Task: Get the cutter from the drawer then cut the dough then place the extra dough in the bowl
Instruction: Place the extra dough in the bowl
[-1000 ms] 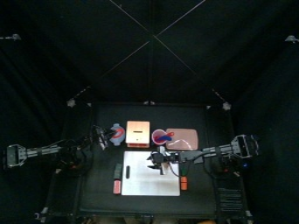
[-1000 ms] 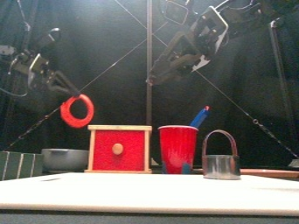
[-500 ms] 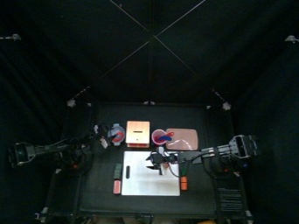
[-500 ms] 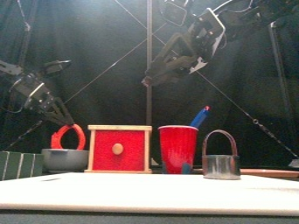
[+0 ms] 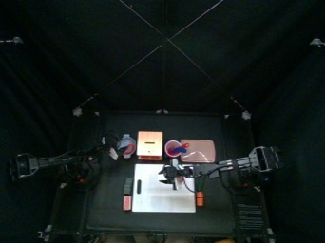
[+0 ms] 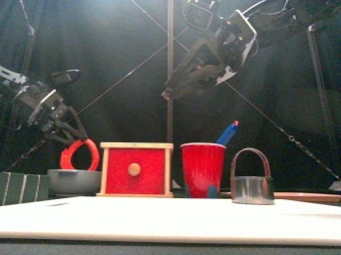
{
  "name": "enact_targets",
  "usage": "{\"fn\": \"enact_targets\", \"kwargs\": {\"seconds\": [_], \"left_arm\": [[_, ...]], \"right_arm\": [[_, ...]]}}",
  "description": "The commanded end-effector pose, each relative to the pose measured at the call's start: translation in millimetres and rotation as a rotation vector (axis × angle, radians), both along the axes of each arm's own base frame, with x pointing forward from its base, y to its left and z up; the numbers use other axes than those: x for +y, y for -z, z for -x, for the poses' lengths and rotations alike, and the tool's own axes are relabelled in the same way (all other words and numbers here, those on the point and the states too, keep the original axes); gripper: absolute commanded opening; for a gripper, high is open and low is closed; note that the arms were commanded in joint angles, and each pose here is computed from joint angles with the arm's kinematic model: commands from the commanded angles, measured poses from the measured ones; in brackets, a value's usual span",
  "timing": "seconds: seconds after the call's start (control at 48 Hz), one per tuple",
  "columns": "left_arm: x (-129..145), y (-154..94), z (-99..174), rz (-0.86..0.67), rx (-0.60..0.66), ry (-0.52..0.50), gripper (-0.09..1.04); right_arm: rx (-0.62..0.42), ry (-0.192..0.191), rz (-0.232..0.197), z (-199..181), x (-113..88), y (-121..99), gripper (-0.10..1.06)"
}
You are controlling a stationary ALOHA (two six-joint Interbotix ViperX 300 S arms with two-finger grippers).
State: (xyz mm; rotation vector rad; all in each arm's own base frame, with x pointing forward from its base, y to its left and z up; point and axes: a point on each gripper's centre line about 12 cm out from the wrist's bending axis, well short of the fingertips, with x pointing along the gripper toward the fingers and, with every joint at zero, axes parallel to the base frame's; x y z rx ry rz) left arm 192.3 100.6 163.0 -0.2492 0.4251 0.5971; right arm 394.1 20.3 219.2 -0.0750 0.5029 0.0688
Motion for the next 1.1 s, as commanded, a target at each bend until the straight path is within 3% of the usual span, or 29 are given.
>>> {"fn": "enact_targets", "kwargs": {"seconds": [0.021,0.292,0.604,0.75,0.958,1.104], "left_arm": [[1.8,-6.6,-2.4,-0.014,-0.023,-0.005,0.96],[21.9,9.6,25.2,0.046,0.001,-0.175,0.96],[10.0,-7.9,5.4,-0.015,-0.039,-0.062,0.96],[-12.3,-16.3,-7.1,-0.078,-0.051,0.089,0.96],[-79.5,-49.7,-33.7,-0.205,-0.175,0.446,0.96],[-108.5,-63.5,-37.0,-0.269,-0.292,0.549,0.96]], "right_arm": [[-0.044,0.001,-0.005,-2.8,0.2,-14.8,0.8],[-0.038,0.005,-0.008,-4.0,-1.0,-12.3,0.8],[-0.032,0.008,-0.001,-6.8,-3.3,-9.2,0.8],[-0.111,0.007,0.005,-12.4,-5.7,-27.6,0.8],[-0.22,0.044,-0.008,-12.0,-21.8,-34.4,0.8],[-0.304,0.046,-0.017,-5.4,-24.3,-36.0,0.8]]}}
